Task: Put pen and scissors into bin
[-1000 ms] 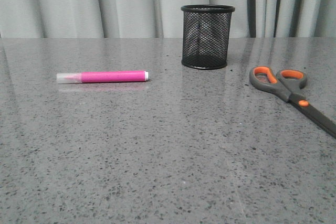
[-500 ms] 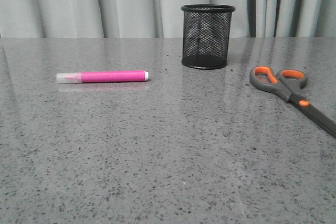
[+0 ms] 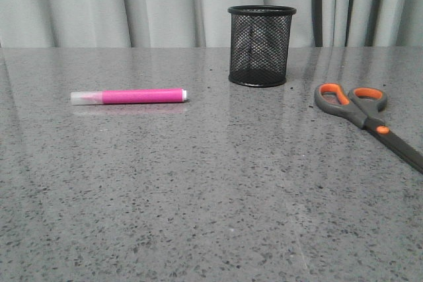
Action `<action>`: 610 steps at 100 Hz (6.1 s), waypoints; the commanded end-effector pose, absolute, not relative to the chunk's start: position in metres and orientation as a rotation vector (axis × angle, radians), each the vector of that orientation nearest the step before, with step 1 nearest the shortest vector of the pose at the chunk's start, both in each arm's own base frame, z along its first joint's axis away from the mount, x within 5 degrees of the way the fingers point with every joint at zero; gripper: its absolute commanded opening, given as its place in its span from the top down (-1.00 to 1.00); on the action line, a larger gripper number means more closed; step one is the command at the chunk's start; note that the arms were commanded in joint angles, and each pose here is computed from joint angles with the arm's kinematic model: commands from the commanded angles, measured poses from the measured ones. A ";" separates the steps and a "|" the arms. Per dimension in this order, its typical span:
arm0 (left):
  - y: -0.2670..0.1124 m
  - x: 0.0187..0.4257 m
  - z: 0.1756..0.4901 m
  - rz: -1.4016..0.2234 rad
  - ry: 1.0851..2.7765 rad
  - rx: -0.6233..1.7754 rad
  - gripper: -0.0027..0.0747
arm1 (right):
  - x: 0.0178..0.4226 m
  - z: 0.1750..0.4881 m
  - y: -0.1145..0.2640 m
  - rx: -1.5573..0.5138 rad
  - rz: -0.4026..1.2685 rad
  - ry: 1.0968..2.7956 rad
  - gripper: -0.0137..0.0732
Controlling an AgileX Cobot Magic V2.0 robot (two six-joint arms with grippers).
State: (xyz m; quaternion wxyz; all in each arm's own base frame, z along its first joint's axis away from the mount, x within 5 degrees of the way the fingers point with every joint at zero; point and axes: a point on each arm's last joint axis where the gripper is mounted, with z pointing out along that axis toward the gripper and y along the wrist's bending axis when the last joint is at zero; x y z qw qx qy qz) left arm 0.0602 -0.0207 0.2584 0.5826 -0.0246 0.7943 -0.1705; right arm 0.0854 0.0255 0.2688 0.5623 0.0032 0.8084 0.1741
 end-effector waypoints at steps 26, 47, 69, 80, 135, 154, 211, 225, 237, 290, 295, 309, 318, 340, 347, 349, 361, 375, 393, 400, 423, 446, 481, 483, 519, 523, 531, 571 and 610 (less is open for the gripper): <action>-0.030 0.098 0.325 -0.316 2.019 0.227 0.98 | 0.145 0.321 0.036 -0.188 0.384 2.076 0.79; -0.038 0.116 0.336 -0.373 1.990 0.306 0.74 | 0.149 0.324 0.037 -0.228 0.371 2.079 0.48; -0.047 0.141 0.335 -0.475 1.986 0.346 -0.06 | 0.149 0.324 0.037 -0.228 0.371 2.079 -0.30; -0.053 0.154 0.329 -0.503 1.970 0.448 -0.09 | 0.149 0.324 0.037 -0.231 0.371 2.080 -0.29; -0.098 0.264 0.299 -0.410 1.657 1.448 -0.07 | 0.150 0.325 0.037 -0.267 0.337 2.058 -0.29; -0.121 0.299 0.280 -0.413 1.592 1.578 -0.07 | 0.150 0.325 0.037 -0.268 0.338 2.060 -0.29; -0.144 0.347 0.246 -0.556 1.625 1.635 0.00 | 0.149 0.325 0.037 -0.270 0.338 2.061 -0.29; -0.143 0.347 0.246 -0.557 1.646 1.624 0.53 | 0.149 0.325 0.037 -0.272 0.339 2.062 -0.29; -0.141 0.347 0.242 -0.544 1.699 1.638 0.97 | 0.149 0.325 0.037 -0.274 0.338 2.062 -0.29; -0.157 0.347 0.309 -0.844 1.558 1.502 0.98 | 0.149 0.325 0.037 -0.274 0.338 2.062 -0.29; -0.162 0.346 0.327 -0.889 1.497 1.422 0.98 | 0.149 0.325 0.037 -0.274 0.338 2.062 -0.29; -0.183 0.350 0.360 -0.991 1.389 1.140 0.98 | 0.149 0.325 0.037 -0.274 0.338 2.062 -0.29; -0.204 0.355 0.364 -0.949 1.423 0.971 0.98 | 0.149 0.325 0.037 -0.274 0.338 2.062 -0.29; -0.264 0.360 0.354 -0.866 1.422 0.840 0.98 | 0.149 0.325 0.037 -0.274 0.338 2.062 -0.29; -0.281 0.364 0.351 -0.856 1.420 0.846 0.98 | 0.149 0.325 0.037 -0.274 0.338 2.062 -0.29; -0.283 0.365 0.352 -0.854 1.414 0.845 0.98 | 0.149 0.325 0.037 -0.274 0.338 2.062 -0.29; -0.299 0.376 0.348 -0.824 1.417 0.832 0.98 | 0.149 0.325 0.037 -0.277 0.340 2.067 -0.29; -0.304 0.388 0.341 -0.804 1.429 0.818 0.98 | 0.148 0.324 0.037 -0.283 0.346 2.077 -0.29; -0.307 0.395 0.324 -0.799 1.466 0.818 0.98 | 0.148 0.324 0.037 -0.283 0.346 2.077 -0.29; -0.308 0.395 0.322 -0.811 1.464 0.827 0.98 | 0.148 0.324 0.037 -0.283 0.346 2.077 -0.29; -0.309 0.394 0.321 -0.819 1.461 0.832 0.70 | 0.148 0.324 0.037 -0.283 0.346 2.077 -0.29; -0.307 0.393 0.324 -0.840 1.441 0.843 -0.03 | 0.148 0.324 0.037 -0.283 0.346 2.077 -0.29; -0.254 0.380 0.388 -0.768 1.424 0.884 0.80 | 0.151 0.327 0.036 -0.261 0.326 2.040 -0.29; -0.248 0.378 0.394 -0.761 1.426 0.893 0.92 | 0.151 0.327 0.036 -0.259 0.325 2.039 -0.29; -0.168 0.336 0.427 -0.622 1.666 1.000 0.98 | 0.152 0.329 0.036 -0.228 0.348 2.016 -0.29; -0.158 0.331 0.427 -0.625 1.703 0.936 0.98 | 0.152 0.329 0.036 -0.222 0.356 2.014 -0.29; -0.133 0.315 0.427 -0.577 1.729 0.836 0.98 | 0.152 0.330 0.037 -0.209 0.376 2.011 -0.29; -0.046 0.205 0.382 -0.329 1.774 0.423 0.98 | 0.153 0.332 0.037 -0.179 0.396 1.990 -0.29; -0.042 0.170 0.348 -0.312 1.834 0.460 0.98 | 0.157 0.336 0.035 -0.141 0.373 1.942 -0.29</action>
